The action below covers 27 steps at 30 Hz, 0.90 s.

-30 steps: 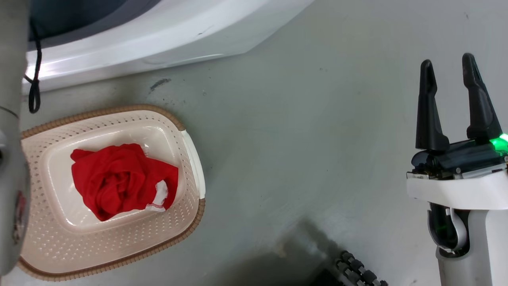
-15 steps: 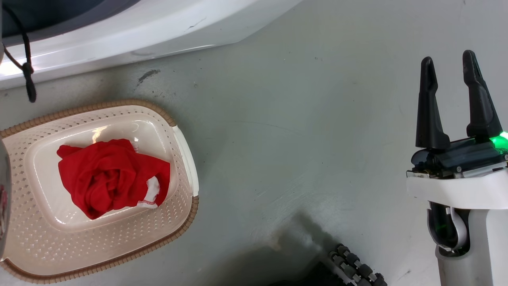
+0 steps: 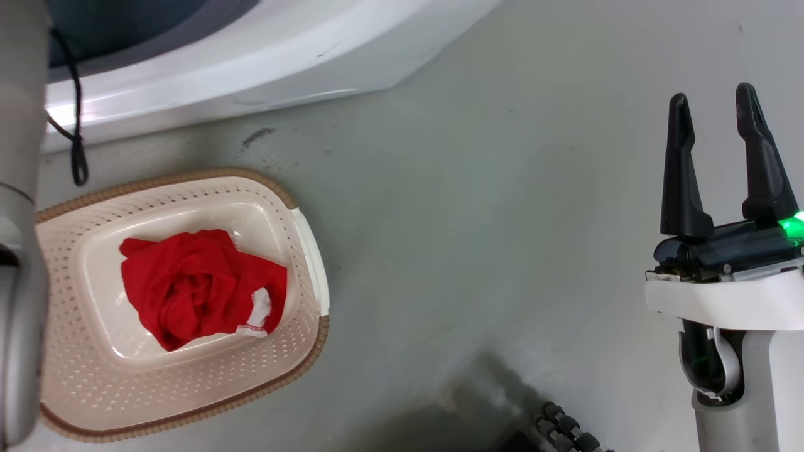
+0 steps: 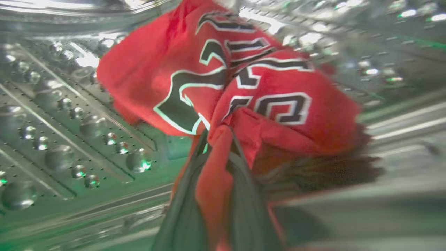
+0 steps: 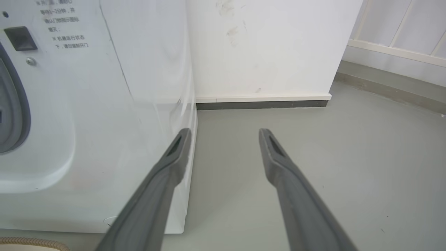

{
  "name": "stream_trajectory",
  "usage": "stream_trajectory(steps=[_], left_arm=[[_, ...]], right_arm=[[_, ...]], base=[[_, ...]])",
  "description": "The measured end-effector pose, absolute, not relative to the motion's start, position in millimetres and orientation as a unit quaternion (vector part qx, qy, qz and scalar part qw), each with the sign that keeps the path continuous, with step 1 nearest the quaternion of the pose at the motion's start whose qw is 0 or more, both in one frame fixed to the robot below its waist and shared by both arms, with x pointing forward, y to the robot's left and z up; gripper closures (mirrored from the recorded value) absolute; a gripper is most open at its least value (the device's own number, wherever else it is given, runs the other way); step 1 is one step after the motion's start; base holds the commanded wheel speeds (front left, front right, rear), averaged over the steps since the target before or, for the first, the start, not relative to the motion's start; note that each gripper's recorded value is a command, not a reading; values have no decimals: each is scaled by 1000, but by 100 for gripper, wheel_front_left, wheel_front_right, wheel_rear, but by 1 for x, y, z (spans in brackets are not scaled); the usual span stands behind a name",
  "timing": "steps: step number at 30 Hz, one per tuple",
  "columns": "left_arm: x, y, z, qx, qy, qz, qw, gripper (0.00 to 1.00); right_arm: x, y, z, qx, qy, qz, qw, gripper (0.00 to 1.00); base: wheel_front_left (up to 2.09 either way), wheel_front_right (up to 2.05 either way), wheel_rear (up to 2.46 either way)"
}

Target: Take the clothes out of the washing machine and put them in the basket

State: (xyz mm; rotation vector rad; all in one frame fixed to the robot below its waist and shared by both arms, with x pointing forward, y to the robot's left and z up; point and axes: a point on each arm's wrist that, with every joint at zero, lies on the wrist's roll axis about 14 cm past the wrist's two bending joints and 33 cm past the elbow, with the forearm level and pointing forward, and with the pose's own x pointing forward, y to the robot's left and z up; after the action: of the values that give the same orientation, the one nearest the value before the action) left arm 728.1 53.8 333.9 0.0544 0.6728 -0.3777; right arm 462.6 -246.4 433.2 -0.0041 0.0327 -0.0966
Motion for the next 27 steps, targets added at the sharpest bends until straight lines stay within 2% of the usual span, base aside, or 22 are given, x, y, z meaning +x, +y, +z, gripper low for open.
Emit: stream_trajectory(steps=[9,27], left_arm=[[686,51,361,21,263,-208,942,100],[576,90,432,0,134,-226,965,100]], right_arm=[[458,-230,456,-3,-8,-27,1000,0],[425,-193,503,1,-53,19,998,0]], base=[[0,0,0],[0,0,0]])
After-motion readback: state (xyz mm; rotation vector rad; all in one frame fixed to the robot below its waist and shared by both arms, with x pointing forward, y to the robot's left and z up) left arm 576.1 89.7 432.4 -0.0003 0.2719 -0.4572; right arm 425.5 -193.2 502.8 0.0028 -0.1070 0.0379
